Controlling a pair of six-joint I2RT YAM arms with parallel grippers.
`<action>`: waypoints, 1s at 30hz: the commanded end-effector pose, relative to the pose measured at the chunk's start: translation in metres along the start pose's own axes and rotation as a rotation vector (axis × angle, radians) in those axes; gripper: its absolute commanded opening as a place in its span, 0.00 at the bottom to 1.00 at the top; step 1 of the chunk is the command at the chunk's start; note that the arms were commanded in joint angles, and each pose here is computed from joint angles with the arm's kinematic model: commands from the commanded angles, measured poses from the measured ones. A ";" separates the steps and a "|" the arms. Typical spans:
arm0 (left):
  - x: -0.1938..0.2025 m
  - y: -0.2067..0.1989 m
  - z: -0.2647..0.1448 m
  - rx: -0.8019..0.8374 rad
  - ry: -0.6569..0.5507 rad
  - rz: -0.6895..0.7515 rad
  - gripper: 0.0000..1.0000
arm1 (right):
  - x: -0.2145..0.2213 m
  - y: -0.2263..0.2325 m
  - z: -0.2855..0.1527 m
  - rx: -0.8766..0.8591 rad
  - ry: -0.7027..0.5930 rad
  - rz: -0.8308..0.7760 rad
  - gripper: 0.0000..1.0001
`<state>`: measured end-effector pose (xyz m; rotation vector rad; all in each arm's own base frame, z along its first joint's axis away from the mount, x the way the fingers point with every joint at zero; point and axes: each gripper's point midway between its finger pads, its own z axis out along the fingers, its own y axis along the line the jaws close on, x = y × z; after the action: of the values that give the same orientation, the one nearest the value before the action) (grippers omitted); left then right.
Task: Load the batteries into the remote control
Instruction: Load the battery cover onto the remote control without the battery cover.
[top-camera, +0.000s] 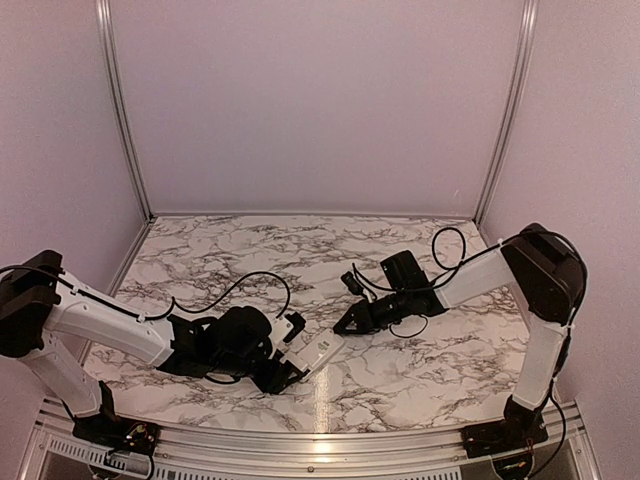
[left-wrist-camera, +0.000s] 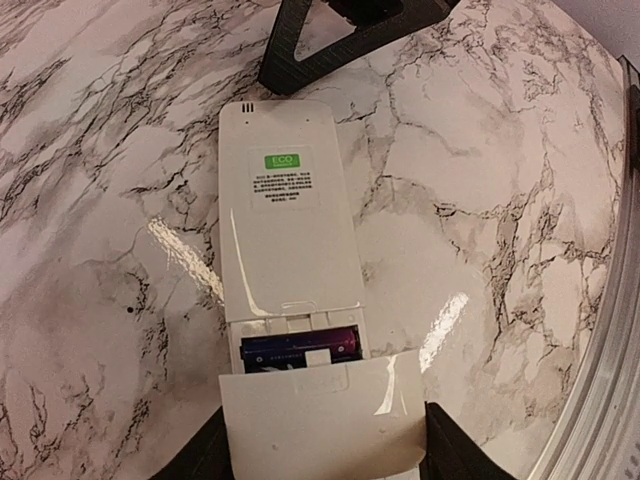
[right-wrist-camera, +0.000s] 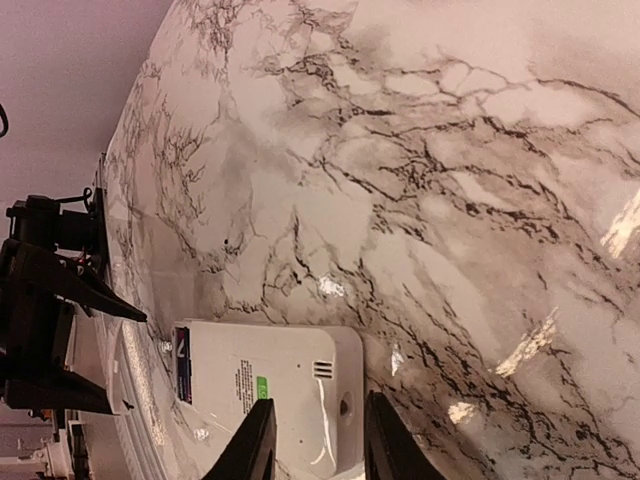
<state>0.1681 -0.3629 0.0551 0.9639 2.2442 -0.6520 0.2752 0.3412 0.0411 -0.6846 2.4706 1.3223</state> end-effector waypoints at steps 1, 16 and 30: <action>0.006 0.000 0.008 0.012 0.015 0.020 0.33 | 0.013 0.003 0.008 -0.027 0.023 0.006 0.27; 0.010 0.013 0.017 -0.014 0.086 0.142 0.36 | 0.030 0.007 0.011 -0.033 0.053 0.009 0.26; 0.017 0.018 0.026 0.043 0.193 0.200 0.43 | 0.004 0.010 -0.013 0.023 -0.009 -0.033 0.43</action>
<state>0.1861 -0.3640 0.0325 1.2326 2.2315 -0.5484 0.2548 0.3380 0.0354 -0.7148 2.4896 1.3321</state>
